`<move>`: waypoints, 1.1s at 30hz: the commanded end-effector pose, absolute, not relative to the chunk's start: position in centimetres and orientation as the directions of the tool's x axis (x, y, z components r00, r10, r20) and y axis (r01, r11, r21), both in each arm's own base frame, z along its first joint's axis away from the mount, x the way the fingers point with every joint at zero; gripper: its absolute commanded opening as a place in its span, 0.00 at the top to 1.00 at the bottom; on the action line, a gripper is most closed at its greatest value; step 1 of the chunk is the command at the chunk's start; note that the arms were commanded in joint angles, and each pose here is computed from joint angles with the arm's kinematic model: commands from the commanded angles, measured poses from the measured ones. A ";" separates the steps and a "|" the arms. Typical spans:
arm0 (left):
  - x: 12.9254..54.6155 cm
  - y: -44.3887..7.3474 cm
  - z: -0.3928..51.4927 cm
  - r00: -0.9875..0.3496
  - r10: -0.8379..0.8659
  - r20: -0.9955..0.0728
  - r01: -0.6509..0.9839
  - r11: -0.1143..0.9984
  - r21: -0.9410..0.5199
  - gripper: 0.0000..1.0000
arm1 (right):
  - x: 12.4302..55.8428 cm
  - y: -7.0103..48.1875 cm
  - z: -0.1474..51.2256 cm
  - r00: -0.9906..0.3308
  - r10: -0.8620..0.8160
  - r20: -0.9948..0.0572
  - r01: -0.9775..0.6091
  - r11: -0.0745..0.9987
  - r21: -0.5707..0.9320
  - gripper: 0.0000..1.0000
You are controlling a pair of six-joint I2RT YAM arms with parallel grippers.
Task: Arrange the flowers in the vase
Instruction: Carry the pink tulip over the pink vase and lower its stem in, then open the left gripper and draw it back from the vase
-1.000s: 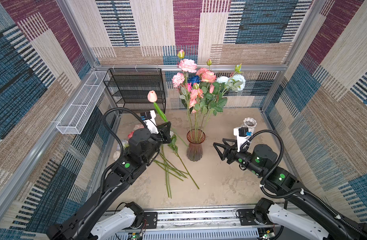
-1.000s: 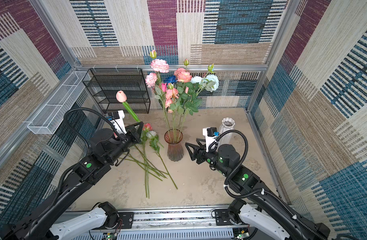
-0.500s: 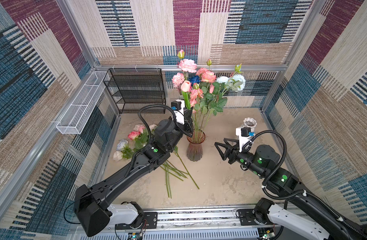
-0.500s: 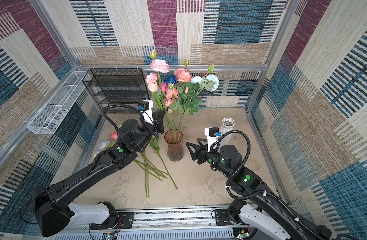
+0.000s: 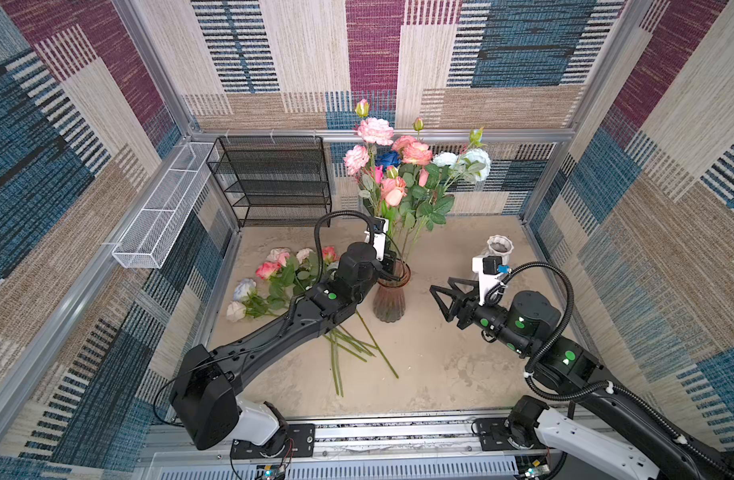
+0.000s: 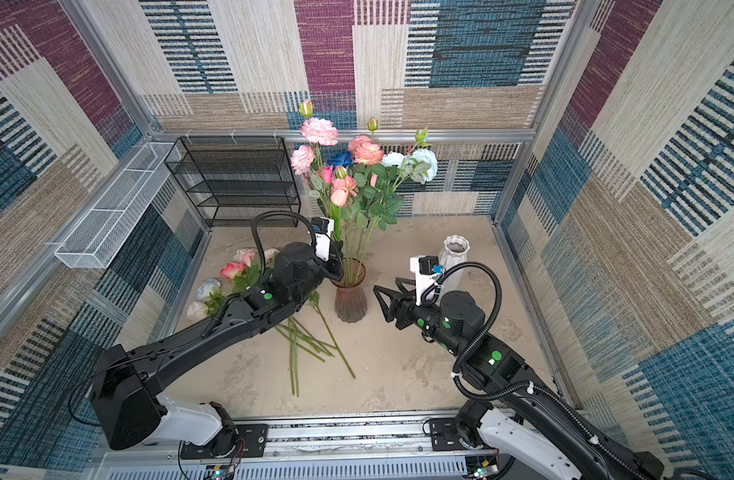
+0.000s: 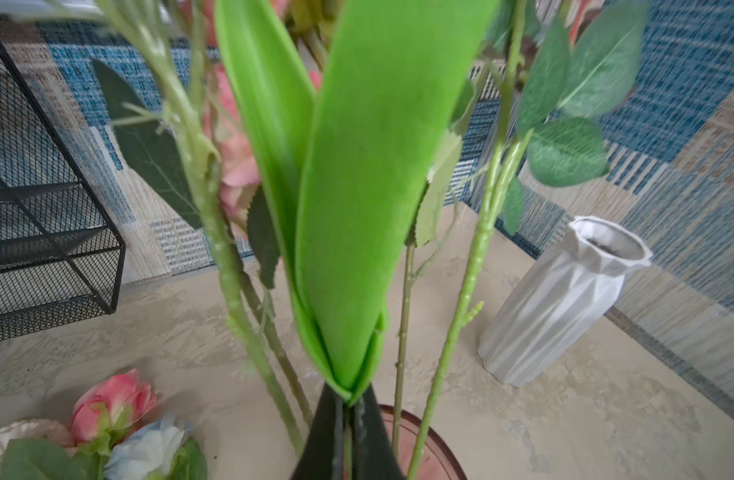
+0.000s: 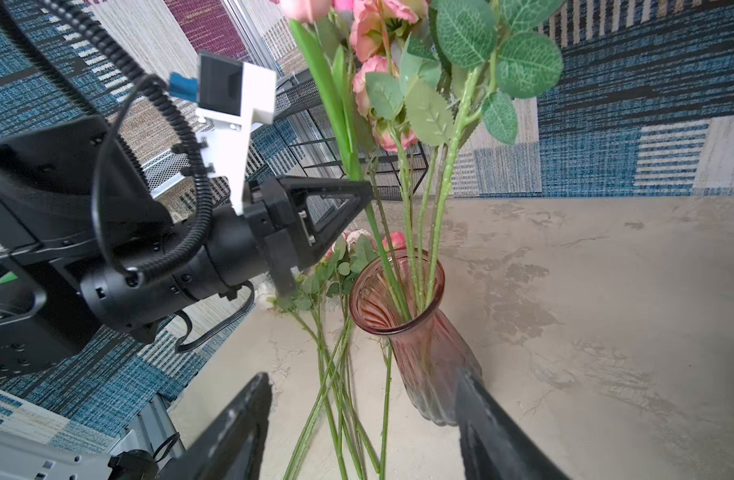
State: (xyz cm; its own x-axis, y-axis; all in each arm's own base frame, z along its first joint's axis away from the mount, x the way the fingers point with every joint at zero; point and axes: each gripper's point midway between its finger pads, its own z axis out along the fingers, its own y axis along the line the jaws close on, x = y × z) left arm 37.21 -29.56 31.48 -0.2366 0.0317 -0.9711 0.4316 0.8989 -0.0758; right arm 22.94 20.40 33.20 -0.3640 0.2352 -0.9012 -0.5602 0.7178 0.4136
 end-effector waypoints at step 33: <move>31.7 -10.8 17.0 -0.664 -0.520 -0.538 -0.167 0.804 -0.571 0.49 | 22.8 20.6 33.0 -0.362 0.251 -0.898 -0.571 0.702 0.426 0.27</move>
State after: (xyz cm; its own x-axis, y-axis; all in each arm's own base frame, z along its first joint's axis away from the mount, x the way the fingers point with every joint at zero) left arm 32.14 -10.36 20.19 -0.5819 -0.4775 -0.6583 -0.1081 0.8477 -0.5193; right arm 22.73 20.32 32.44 -0.3764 0.2374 -0.8955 -0.5569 0.7145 0.4235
